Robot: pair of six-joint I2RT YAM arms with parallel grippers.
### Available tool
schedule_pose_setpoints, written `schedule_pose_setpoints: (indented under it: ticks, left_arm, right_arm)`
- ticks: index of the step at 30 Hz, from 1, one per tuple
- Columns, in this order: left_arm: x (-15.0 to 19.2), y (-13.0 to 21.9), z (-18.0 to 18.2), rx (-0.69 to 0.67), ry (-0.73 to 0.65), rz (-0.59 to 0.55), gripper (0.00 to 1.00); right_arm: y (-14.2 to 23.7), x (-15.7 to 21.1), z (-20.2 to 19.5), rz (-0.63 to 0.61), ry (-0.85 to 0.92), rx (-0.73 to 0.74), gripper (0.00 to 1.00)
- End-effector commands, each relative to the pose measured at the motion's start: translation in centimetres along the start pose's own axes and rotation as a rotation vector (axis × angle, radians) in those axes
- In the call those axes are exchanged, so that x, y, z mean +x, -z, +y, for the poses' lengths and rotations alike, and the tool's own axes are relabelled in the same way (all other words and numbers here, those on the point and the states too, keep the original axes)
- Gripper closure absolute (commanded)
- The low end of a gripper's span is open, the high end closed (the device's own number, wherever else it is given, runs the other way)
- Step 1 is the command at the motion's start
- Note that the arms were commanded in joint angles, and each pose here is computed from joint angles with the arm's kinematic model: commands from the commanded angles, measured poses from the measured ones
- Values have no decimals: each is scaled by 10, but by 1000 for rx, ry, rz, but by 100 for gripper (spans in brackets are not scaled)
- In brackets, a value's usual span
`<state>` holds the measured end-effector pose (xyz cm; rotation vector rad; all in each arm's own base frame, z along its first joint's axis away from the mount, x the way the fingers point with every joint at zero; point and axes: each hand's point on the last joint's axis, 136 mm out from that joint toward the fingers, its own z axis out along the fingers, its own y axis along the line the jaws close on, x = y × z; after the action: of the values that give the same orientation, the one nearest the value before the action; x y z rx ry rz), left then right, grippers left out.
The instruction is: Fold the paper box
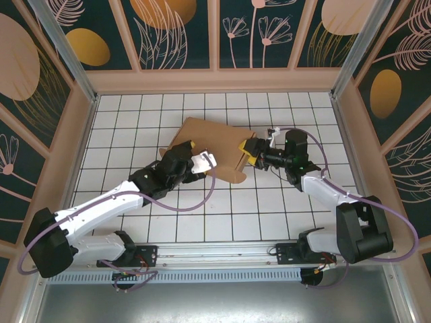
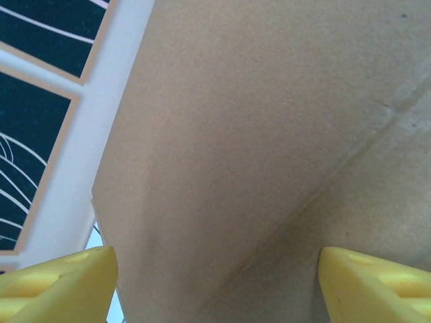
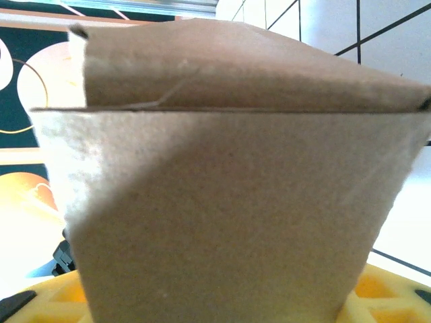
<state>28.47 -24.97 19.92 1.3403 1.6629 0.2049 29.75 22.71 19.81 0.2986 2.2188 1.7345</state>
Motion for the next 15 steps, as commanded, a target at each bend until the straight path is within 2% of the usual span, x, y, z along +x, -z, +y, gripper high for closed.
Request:
schedule_pose_setpoints:
  ticks: [1,7,15]
  left_arm:
    - [10,-7,-18,74,-142,37,23]
    - [22,2,-41,158,-247,30,23]
    - [38,22,-45,139,-262,15,18]
  right_arm:
    - [4,8,29,58,49,-105,47]
    - [6,8,35,56,54,-112,47]
    - [9,9,43,66,55,-108,47]
